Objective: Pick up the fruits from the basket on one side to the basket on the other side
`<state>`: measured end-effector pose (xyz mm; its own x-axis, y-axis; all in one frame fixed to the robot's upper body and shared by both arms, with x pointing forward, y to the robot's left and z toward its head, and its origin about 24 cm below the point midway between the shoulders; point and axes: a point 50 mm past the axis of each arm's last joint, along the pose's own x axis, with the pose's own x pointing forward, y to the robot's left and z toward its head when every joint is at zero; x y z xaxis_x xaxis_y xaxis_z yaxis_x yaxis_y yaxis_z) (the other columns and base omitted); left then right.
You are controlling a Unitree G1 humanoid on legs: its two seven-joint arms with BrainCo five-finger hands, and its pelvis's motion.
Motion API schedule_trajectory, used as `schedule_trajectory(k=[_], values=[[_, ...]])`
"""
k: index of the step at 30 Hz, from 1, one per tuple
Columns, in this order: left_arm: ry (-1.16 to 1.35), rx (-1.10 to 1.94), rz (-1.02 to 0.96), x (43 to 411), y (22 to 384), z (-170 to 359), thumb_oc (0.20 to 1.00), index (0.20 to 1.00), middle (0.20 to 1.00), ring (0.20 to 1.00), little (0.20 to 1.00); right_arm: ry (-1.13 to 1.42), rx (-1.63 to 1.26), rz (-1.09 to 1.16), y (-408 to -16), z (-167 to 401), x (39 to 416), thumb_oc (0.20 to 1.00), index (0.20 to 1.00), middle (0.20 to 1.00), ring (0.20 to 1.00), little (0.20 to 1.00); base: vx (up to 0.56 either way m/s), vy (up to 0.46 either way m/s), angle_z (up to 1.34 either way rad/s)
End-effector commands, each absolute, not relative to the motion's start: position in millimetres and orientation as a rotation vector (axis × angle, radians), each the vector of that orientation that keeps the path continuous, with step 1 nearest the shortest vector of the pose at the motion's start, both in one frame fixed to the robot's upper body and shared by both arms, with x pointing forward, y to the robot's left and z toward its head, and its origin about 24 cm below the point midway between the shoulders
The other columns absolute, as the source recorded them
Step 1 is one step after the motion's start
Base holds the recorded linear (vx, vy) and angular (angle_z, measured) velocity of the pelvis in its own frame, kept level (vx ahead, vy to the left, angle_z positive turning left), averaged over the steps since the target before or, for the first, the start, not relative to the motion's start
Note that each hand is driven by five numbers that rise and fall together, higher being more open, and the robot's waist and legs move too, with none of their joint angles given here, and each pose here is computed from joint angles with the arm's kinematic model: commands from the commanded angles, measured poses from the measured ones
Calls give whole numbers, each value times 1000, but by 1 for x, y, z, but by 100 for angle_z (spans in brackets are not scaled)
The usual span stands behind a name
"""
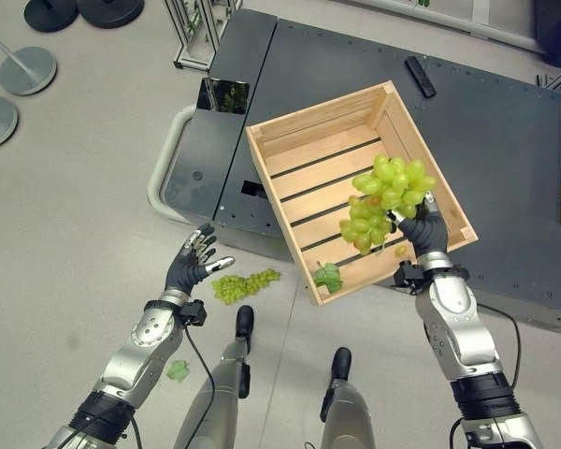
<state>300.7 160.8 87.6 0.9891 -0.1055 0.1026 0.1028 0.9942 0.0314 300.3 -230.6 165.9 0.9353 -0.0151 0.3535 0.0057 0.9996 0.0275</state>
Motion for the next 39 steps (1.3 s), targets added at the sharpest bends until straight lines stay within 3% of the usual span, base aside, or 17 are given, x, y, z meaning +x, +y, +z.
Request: schedule_trajectory(k=[1,10,18,28,39], values=[[-238,70,-225,307,135,116,1000,1000,1000,1000,1000,-561,-28,102,-221,221,297,200,200,200,200,200,13,11,-6],[-250,84,-375,319,92,127,1000,1000,1000,1000,1000,-491,-60,261,-180,218,317,200,200,200,200,200,13,2,-4],[-235,93,-441,323,50,126,1000,1000,1000,1000,1000,-310,-24,325,-138,170,330,200,200,200,200,200,0,0,0],[-165,73,-411,318,37,105,1000,1000,1000,1000,1000,-229,48,402,-95,141,325,200,200,200,200,200,18,-6,0],[-42,99,-371,322,33,79,1000,1000,1000,1000,1000,-248,100,546,-54,148,312,200,200,200,200,200,0,0,0]])
